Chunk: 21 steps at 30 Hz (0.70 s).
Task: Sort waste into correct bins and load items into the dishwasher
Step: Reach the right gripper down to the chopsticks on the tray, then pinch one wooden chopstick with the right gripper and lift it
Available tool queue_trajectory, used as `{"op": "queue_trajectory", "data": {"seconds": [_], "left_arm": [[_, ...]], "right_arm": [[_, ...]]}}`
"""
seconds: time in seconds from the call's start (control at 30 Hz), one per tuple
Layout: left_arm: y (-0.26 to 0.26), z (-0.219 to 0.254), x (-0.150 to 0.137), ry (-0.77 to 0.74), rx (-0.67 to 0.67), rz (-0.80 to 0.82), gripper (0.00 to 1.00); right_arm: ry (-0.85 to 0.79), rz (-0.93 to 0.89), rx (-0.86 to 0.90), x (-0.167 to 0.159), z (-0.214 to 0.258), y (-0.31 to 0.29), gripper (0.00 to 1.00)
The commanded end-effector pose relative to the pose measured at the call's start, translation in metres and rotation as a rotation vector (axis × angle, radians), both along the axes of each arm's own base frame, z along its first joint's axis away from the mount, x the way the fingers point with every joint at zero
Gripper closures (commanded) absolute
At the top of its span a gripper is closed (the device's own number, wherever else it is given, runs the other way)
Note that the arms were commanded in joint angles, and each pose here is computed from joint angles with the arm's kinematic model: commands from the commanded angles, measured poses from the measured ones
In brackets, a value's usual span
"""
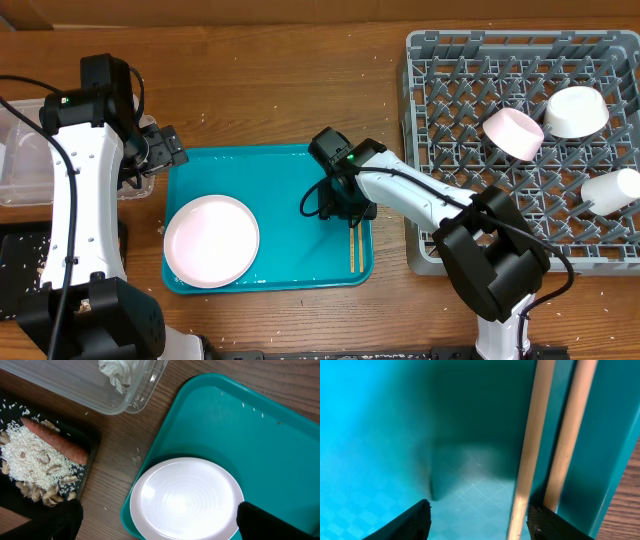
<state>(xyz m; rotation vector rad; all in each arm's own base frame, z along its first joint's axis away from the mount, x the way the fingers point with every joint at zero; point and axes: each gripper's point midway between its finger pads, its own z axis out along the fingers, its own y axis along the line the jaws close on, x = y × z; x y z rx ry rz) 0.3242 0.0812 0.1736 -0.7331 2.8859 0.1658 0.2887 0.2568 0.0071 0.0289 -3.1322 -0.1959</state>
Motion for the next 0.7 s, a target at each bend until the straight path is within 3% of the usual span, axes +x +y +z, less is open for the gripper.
{"op": "queue_trajectory", "data": {"seconds": [0.0,0.07,0.27,0.37,0.47,0.67], "left_arm": [[0.002,-0.001,0.000,0.004,0.009,-0.001,0.00],[0.002,-0.001,0.000,0.004,0.009,0.000,0.00],[0.002,-0.001,0.000,0.004,0.009,-0.001,0.00],[0.002,-0.001,0.000,0.004,0.009,-0.001,0.00],[0.002,-0.001,0.000,0.004,0.009,-0.001,0.00],[0.002,-0.001,0.000,0.004,0.009,-0.001,0.00]], "right_arm": [[0.028,-0.046,-0.019,-0.004,-0.012,-0.001,0.37],[0.032,-0.056,-0.022,-0.005,-0.013,-0.001,0.41],[0.026,-0.065,-0.053,-0.001,-0.004,-0.005,0.79],[0.004,-0.067,-0.114,0.004,0.006,-0.014,0.89],[0.004,-0.067,-0.121,0.006,0.013,-0.014,0.96],[0.006,-0.065,-0.120,0.008,0.025,-0.011,0.96]]}}
